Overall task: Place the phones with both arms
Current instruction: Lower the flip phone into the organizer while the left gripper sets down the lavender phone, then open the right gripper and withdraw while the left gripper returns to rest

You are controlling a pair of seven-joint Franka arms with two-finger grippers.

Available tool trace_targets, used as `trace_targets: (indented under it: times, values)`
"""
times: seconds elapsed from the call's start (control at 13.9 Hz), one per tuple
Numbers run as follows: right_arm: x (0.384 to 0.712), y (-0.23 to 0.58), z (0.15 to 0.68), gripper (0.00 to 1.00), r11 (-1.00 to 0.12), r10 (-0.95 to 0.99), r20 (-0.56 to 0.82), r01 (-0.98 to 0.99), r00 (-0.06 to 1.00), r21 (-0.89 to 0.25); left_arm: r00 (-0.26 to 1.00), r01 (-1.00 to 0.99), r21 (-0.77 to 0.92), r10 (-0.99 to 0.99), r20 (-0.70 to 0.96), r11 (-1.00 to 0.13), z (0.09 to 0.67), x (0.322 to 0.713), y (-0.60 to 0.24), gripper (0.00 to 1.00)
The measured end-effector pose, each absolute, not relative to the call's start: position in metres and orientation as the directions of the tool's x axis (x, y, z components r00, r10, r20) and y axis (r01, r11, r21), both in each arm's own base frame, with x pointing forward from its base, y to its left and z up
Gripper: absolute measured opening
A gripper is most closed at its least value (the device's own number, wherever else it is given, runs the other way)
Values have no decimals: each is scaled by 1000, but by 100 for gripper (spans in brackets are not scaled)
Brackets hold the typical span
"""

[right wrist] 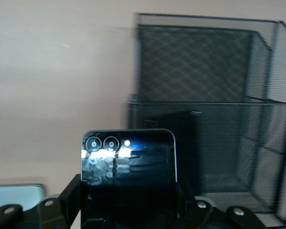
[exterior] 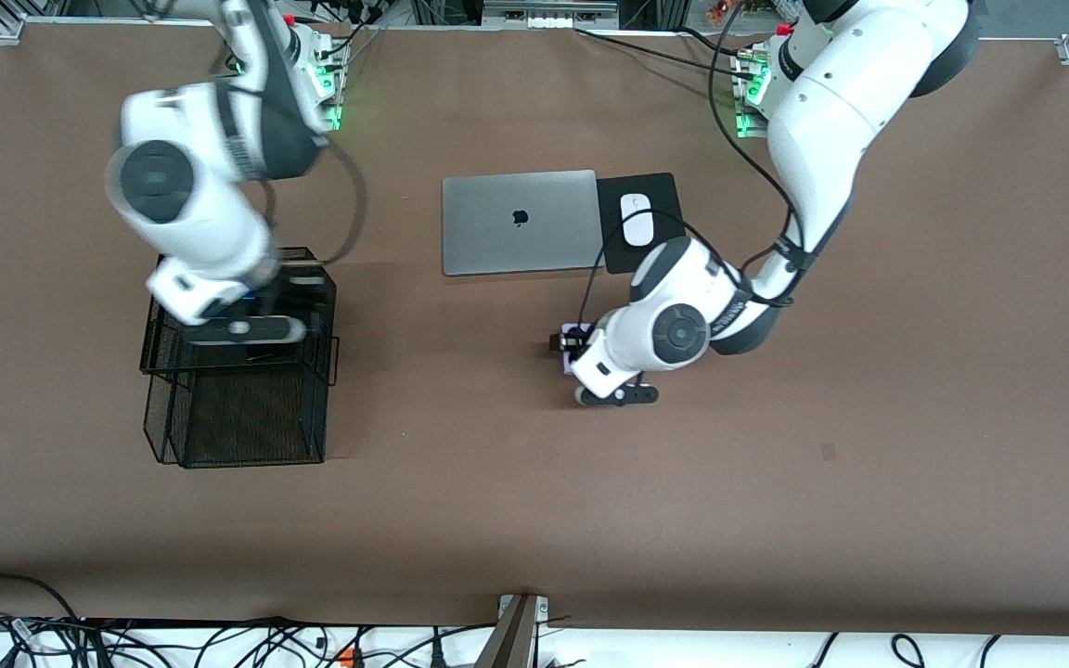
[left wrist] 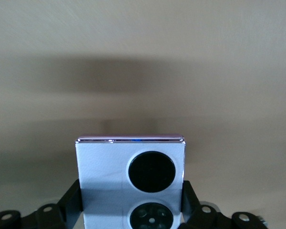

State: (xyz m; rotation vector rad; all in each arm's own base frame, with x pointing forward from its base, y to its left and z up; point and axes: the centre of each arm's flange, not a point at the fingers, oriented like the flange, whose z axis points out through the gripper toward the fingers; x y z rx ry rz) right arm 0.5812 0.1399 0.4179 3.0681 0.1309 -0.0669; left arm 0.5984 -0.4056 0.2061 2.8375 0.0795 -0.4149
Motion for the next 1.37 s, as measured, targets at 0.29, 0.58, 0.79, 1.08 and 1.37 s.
trace_targets:
  times: [0.29, 0.58, 0.79, 1.08, 1.37]
  values:
    - [564, 32, 387, 81, -990, 135, -50, 137, 990, 38, 947, 68, 246, -16, -322, -967, 178, 576, -425, 84]
    - [555, -8, 358, 81, -989, 134, -37, 136, 990, 53, 944, 93, 237, 10, -329, -967, 176, 573, -430, 99]
    - [554, -21, 341, 81, -993, 110, -51, 111, 993, 30, 949, 123, 238, 44, -313, -964, 195, 586, -421, 100]
    - [555, -21, 320, 81, -994, 100, -79, 103, 992, 35, 937, 171, 150, 114, -330, -974, 293, 626, -342, 100]
    - [565, -17, 325, 93, -995, 94, -66, 97, 993, 38, 965, 97, -34, 102, -240, -995, 401, 641, -234, 100]
